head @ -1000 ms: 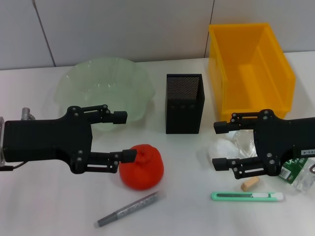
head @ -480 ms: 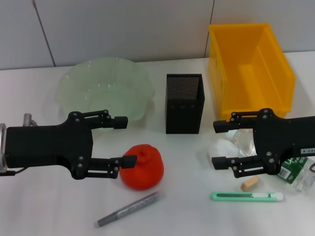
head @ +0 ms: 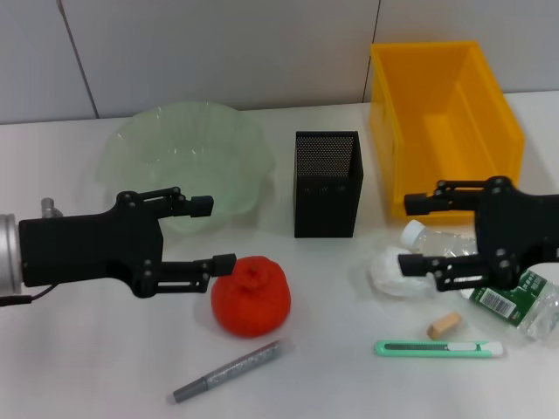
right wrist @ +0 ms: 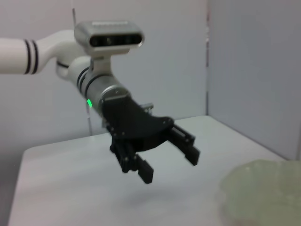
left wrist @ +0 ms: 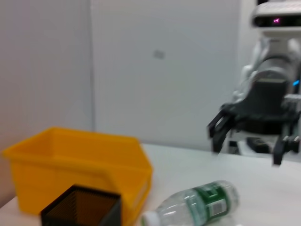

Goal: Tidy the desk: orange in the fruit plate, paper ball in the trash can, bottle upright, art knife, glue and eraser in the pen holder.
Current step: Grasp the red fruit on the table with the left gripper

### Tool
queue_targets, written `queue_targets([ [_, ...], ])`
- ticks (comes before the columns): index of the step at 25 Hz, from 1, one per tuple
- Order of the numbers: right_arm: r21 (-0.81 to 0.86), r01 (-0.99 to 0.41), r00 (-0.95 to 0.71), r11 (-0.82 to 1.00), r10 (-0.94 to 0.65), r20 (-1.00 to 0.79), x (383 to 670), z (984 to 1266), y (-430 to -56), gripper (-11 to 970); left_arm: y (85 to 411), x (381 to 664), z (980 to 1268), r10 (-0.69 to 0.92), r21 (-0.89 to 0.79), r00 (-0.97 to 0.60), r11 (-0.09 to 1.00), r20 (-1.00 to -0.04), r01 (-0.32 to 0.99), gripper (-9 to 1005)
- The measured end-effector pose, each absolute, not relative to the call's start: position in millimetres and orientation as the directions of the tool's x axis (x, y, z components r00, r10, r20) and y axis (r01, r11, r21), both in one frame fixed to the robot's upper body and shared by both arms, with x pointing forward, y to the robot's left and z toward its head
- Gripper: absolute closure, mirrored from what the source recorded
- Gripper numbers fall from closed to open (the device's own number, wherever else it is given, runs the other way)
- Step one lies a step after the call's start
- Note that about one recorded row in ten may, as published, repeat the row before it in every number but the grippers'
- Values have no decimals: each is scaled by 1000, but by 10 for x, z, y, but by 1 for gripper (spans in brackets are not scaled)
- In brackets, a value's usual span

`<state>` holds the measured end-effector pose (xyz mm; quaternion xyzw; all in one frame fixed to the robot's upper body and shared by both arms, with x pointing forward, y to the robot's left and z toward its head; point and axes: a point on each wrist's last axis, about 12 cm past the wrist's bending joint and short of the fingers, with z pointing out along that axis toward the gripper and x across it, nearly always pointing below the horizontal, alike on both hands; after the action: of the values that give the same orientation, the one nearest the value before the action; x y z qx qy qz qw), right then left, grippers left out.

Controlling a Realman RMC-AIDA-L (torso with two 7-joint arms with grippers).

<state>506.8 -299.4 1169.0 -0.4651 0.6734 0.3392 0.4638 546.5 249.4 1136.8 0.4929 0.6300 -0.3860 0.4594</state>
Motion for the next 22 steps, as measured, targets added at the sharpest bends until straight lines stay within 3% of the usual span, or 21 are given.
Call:
queue_targets([
  [6, 31, -909, -155, 416, -267, -951, 4997, 11727, -3233, 207, 2416, 5558, 11210, 312, -43, -133, 280, -941, 959, 208],
  [12, 46, -896, -170, 441, -244, -955, 4939, 11713, -3321, 210, 2189, 5669, 10853, 440, -28, -193, 354, -877, 935, 213],
  [22, 71, -891, -189, 448, -225, -956, 4918, 11666, -3332, 214, 2062, 5671, 10656, 500, -16, -218, 377, -838, 926, 222],
])
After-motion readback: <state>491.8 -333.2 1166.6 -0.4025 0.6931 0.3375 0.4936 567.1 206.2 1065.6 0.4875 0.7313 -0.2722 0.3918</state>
